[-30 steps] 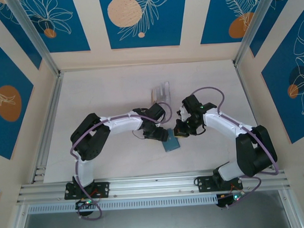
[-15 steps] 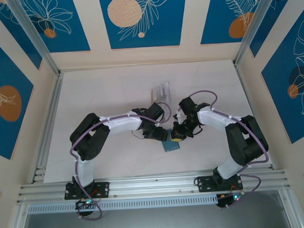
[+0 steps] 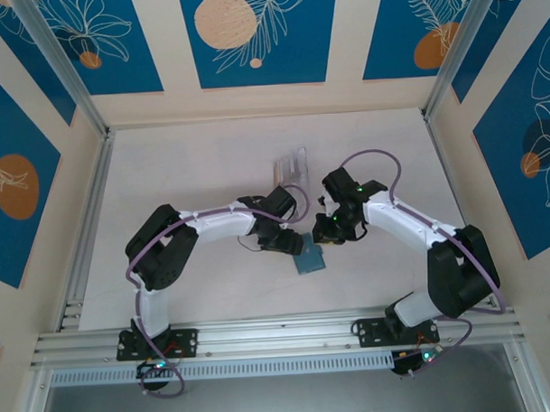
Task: Put the credit cards into the card holder
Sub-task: Close the button on the card holder.
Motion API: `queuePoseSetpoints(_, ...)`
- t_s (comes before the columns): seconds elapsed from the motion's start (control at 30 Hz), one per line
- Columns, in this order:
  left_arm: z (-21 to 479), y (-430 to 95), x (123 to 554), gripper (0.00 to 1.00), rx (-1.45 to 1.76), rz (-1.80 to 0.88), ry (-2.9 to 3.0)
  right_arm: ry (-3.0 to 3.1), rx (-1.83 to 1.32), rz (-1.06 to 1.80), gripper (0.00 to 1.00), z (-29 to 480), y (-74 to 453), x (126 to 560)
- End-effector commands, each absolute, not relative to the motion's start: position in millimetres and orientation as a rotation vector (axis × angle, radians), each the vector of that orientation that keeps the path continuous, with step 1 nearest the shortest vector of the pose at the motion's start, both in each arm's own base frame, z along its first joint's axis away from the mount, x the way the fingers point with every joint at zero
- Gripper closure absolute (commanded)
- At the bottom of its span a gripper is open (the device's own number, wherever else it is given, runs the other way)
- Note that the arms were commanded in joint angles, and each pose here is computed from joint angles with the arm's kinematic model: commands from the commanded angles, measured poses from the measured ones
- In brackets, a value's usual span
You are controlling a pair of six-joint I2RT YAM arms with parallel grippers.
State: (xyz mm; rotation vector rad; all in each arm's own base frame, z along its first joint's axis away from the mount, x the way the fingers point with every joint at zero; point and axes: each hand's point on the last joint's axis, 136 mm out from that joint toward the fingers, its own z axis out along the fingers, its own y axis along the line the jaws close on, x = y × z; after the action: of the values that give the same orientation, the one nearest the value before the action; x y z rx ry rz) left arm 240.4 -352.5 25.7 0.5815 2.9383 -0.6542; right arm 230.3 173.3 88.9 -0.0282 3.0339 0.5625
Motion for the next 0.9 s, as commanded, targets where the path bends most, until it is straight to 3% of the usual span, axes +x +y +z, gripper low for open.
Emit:
queuePoseSetpoints(0.0,1.2,-350.6,235.7,0.41,0.608,-0.652,2.957,3.069,0.04,0.439,0.72,89.4,156.6,227.3)
queuePoseSetpoints(0.13,0.9,-349.8,236.7,0.41,0.602,-0.647,2.953,3.053,-0.04,0.4,0.53,97.8,168.6,228.3)
queuePoseSetpoints(0.33,-1.6,-349.3,234.3,0.41,0.595,-0.661,2.959,3.107,-0.091,0.313,0.49,84.6,181.9,227.4)
queuePoseSetpoints(0.6,-0.2,-349.4,234.4,0.41,0.595,-0.671,2.954,3.153,-0.143,0.105,0.53,66.6,180.4,224.9)
queuePoseSetpoints(0.87,0.1,-349.7,235.5,0.41,0.592,-0.676,2.953,3.137,-0.155,-0.044,0.7,65.4,167.0,228.3)
